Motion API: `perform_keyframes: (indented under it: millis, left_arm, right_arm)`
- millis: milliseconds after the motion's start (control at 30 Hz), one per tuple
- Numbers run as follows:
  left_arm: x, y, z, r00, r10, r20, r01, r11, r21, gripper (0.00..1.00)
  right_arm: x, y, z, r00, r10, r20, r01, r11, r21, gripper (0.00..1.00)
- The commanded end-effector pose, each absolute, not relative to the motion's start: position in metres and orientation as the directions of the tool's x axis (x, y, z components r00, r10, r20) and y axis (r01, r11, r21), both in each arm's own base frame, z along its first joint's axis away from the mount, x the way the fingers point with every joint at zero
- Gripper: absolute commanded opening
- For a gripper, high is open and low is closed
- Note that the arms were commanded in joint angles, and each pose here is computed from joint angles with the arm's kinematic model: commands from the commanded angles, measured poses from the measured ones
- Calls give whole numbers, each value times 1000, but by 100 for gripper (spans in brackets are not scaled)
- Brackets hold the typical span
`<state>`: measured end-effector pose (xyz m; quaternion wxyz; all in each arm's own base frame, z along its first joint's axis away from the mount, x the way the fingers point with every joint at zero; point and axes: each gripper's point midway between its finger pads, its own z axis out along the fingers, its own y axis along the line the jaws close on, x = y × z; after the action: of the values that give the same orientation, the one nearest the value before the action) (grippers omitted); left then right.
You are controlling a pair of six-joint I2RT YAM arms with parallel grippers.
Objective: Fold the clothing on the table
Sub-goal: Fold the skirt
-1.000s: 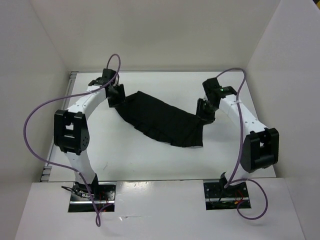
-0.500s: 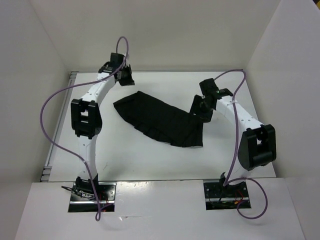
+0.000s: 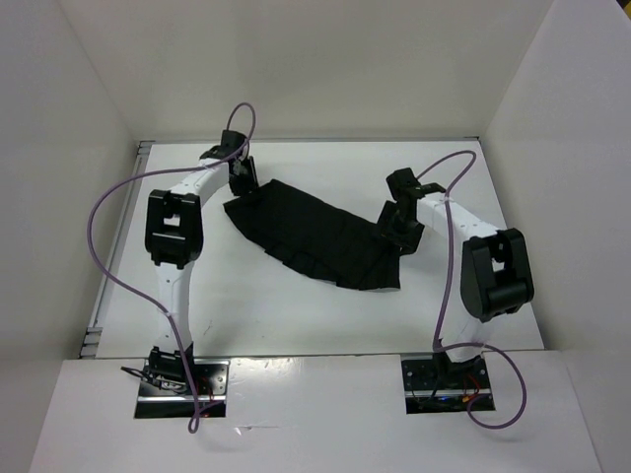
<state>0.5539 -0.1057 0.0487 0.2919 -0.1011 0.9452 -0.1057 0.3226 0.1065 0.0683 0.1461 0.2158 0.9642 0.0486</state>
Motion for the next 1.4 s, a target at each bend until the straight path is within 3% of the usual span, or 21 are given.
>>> perform_keyframes:
  millis: [0,133,167,233,400,533,700,833,1067,1133,1167,1200,1267,1333,1367]
  left_arm:
    - [539,-104,28,-830,-263,-492,-151,955,-255,43]
    - [522,-115,7,-863,-255,-436,-126,945,-303,55]
    - [520,-112,5,-868,-262,-422,-131,940,-315,65]
    - [516,-118,-1,-881,-249,-403,-108,934,-342,75]
    - [498,-119,-10,-910,-271,-315,-102,881,-461,80]
    - [474,-126,-7,-925,-261,-276,-92,859,-503,67]
    - [441,-128,-2,-936,-255,-242,-96,848,-522,27]
    - [408,-135,-13,-956,-232,-179,-112,853,-509,7]
    - [377,-139,0,-961,-205,-183,-107,893,-437,2]
    - [381,-133,11,-952,-212,-223,-107,906,-409,9]
    - [383,-133,16,-948,-213,-236,-100,906,-412,20]
    - [391,-129,27,-937,-225,-265,-98,902,-420,39]
    - [402,-129,58,-916,-237,-324,-71,890,-451,54]
    - [407,-125,84,-896,-237,-375,-45,889,-456,77]
    - [414,-117,96,-880,-243,-409,-40,894,-446,80]
  right_arm:
    - [327,103,54,-850,446,-281,428,895,127,73]
    - [327,103,51,-852,446,-274,429,895,121,73]
    - [327,105,54,-852,446,-275,426,895,134,73]
    - [327,105,55,-852,446,-275,426,895,134,73]
    - [327,107,61,-849,448,-281,421,894,154,73]
    - [331,103,58,-842,456,-288,431,890,148,73]
    - [351,100,52,-830,477,-290,443,879,177,73]
    - [365,104,39,-845,468,-258,432,883,185,68]
    - [394,110,24,-844,461,-275,420,886,196,56]
    - [410,110,28,-830,462,-312,410,885,221,55]
    - [412,110,24,-835,451,-314,400,891,217,55]
    - [418,107,29,-826,460,-326,404,886,227,55]
    - [425,108,41,-820,445,-360,379,893,242,55]
    - [431,103,57,-803,446,-395,372,893,253,55]
    - [430,102,73,-794,440,-419,357,896,265,55]
